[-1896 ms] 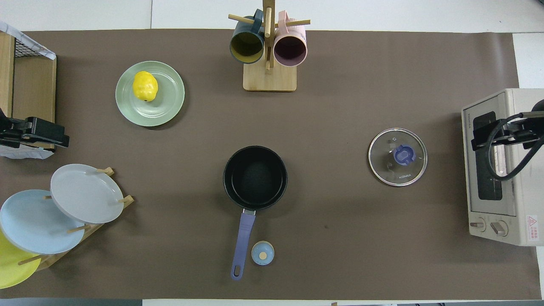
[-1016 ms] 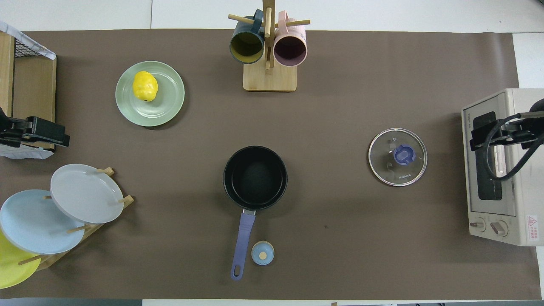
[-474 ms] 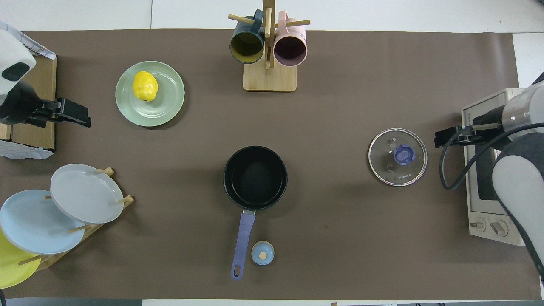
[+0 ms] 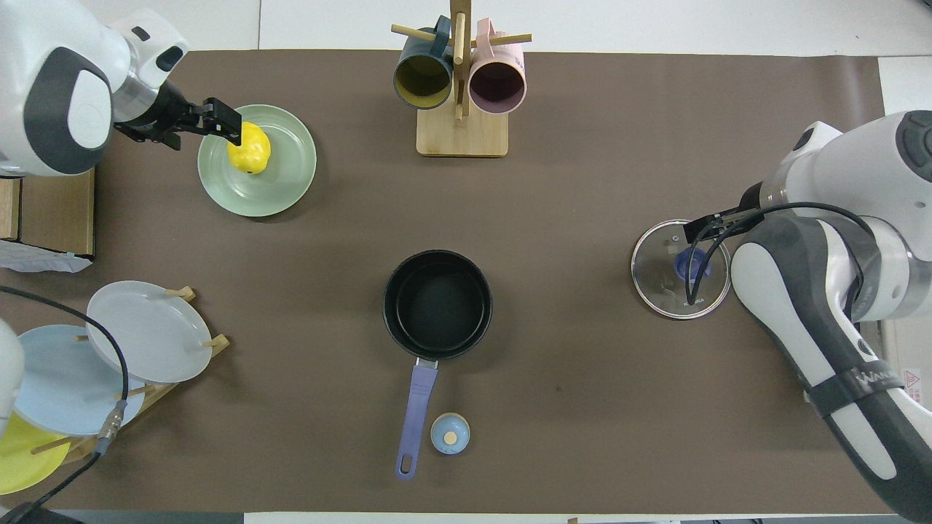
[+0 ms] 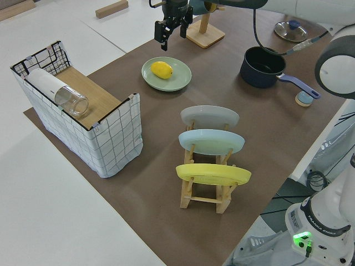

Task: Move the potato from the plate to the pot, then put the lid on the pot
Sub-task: 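Grasp the yellow potato with the left gripper while the right gripper grasps the lid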

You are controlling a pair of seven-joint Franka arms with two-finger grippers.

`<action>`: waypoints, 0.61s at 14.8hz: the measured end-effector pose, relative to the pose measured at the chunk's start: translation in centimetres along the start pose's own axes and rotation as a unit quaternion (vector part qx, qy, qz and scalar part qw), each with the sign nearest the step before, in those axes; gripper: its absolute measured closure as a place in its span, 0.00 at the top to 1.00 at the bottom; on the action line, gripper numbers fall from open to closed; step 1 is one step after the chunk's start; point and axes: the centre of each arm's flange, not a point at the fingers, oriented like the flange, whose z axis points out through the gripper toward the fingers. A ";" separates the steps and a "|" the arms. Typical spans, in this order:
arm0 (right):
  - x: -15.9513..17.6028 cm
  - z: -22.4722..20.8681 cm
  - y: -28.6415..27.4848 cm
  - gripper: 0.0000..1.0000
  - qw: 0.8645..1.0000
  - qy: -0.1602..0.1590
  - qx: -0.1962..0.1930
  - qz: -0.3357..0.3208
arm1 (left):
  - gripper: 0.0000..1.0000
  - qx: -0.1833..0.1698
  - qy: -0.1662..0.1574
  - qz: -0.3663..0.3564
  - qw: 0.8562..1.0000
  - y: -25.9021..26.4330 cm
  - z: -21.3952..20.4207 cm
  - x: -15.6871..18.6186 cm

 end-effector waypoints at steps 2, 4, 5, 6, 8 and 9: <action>-0.5 1.7 0.0 1.00 1.000 0.001 -0.001 0.000 | 1.00 -0.002 0.008 -0.011 1.000 0.4 3.7 1.2; -0.9 2.5 -0.1 1.00 1.000 -0.004 0.001 0.000 | 1.00 -0.002 0.015 -0.017 1.000 0.2 5.0 1.7; -1.1 2.9 -0.1 1.00 1.000 -0.008 0.002 0.001 | 1.00 0.001 0.018 -0.018 1.000 0.0 5.0 1.8; -1.4 3.5 -0.1 1.00 1.000 -0.008 0.003 0.002 | 1.00 0.004 0.022 -0.017 1.000 -0.1 5.0 1.9; -2.2 5.0 -0.2 1.00 1.000 -0.002 0.002 0.013 | 1.00 0.005 0.028 -0.025 0.999 -0.1 5.5 1.9; -2.5 5.5 -0.4 1.00 1.000 -0.003 0.002 0.018 | 1.00 0.005 0.033 -0.033 0.999 -0.1 5.9 1.9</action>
